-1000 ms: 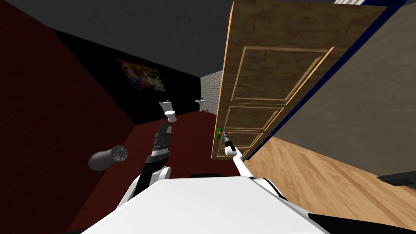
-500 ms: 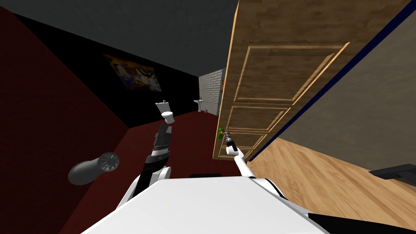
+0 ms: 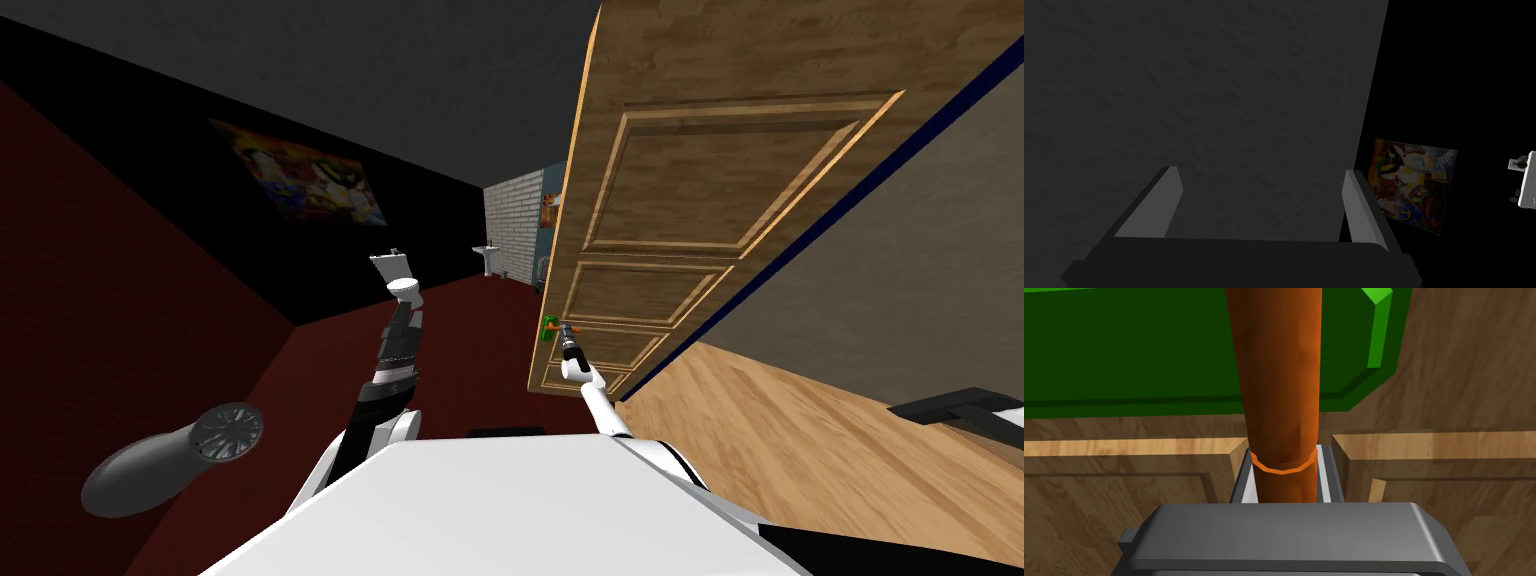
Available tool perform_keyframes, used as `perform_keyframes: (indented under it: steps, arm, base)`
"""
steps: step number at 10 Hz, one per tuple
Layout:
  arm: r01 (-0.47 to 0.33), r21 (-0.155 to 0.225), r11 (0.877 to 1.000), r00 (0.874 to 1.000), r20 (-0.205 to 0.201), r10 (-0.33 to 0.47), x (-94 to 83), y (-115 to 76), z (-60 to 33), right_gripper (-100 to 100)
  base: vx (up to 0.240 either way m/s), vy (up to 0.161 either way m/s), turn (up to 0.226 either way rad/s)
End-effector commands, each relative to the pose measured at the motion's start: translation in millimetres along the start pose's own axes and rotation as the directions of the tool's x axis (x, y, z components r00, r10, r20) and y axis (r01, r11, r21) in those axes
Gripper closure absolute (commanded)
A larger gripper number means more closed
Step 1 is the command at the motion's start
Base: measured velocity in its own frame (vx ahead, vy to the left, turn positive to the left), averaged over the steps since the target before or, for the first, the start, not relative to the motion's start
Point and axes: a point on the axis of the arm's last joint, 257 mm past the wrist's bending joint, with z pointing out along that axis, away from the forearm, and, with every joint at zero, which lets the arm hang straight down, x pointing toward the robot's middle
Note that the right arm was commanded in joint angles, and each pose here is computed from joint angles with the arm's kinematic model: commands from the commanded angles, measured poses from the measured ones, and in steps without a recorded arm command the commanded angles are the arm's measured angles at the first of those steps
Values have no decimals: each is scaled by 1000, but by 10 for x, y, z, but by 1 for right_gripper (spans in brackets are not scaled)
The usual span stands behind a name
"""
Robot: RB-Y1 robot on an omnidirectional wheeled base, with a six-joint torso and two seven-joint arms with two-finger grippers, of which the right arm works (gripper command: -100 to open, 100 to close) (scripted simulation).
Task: Push the door open
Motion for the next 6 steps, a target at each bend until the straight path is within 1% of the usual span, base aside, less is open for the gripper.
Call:
perform_keyframes:
  steps: [1,2,3,6]
  arm:
    - [-2,-10,1000,1000,13,2,-51,44,37,100]
    - [0,-1,1000,1000,11,0,-60,5,12,100]
    - [0,-6,1000,999,33,0,-182,26,18,100]
    - [0,-7,1000,998,67,1,-365,30,11,100]
  base:
    - [163,101,-57]
    - [78,35,-39]
    - [132,47,-60]
    - [200,84,-69]
